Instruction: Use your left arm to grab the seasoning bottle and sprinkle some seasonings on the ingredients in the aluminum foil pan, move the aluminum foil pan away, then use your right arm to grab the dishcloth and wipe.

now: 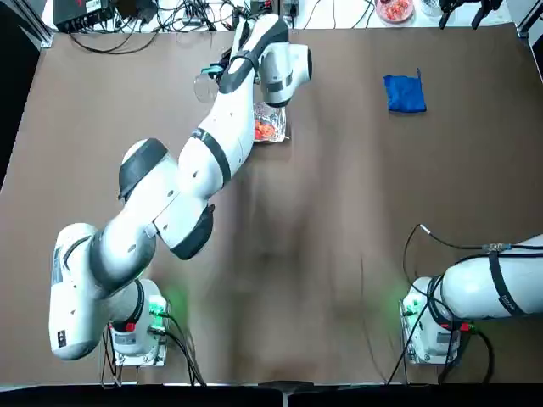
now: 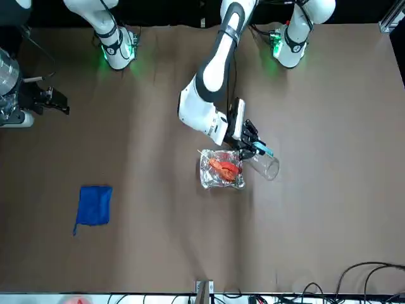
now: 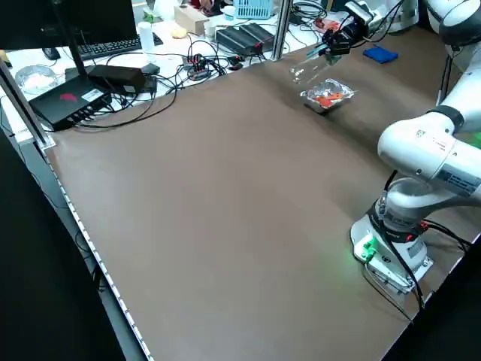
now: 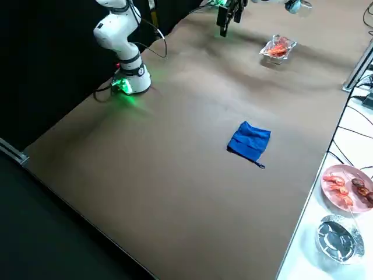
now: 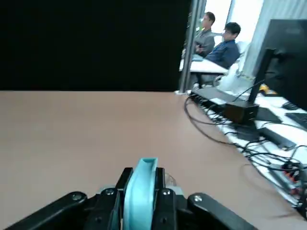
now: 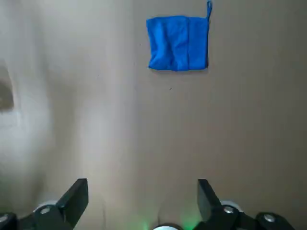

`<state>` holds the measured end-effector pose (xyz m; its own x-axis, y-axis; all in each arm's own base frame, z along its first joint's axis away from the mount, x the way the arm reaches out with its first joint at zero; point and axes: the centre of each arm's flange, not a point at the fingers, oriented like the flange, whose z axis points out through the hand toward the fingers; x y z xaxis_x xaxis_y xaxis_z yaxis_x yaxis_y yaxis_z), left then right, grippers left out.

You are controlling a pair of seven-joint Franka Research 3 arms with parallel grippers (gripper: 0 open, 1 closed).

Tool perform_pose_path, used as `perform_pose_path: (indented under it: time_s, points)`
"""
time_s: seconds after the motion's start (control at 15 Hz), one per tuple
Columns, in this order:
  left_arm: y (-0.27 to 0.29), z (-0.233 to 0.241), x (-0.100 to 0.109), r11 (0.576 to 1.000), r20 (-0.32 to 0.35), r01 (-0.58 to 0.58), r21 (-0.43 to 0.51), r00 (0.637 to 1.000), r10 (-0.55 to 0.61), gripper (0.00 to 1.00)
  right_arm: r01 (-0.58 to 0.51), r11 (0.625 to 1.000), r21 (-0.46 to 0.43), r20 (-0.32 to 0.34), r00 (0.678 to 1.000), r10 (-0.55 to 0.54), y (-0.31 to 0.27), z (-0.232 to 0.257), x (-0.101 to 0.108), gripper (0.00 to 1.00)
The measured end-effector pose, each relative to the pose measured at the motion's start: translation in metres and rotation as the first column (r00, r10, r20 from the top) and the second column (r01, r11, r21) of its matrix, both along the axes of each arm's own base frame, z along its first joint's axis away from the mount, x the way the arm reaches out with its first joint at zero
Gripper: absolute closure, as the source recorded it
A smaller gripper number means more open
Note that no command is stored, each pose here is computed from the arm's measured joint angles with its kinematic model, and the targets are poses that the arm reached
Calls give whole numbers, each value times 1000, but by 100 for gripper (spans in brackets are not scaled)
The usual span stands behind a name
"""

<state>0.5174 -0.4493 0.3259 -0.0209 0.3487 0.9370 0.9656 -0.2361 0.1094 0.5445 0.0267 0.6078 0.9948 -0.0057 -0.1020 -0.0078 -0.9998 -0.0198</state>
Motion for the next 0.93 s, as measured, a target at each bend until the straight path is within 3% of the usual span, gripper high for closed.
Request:
perform_pose_path:
  time_s: [0.13,0.27,0.47,0.67,0.93]
  points:
    - [4,8,0,998,-15,-43,-55,999,42,77,7,1000,0,0,1000,-7,-4,0,0,0]
    - [22,36,11,976,-47,-118,-185,993,111,77,8,1000,0,-1,1000,-8,-4,0,0,0]
    - [62,69,37,907,-151,-219,-360,973,175,77,12,1000,0,-1,1000,-12,-7,0,0,0]
    - [109,104,63,783,-293,-306,-541,942,165,77,19,1000,0,2,1000,-19,-10,1,0,0]
    - [177,153,90,553,-412,-371,-746,910,56,77,23,1000,0,3,1000,-23,-13,1,1,0]
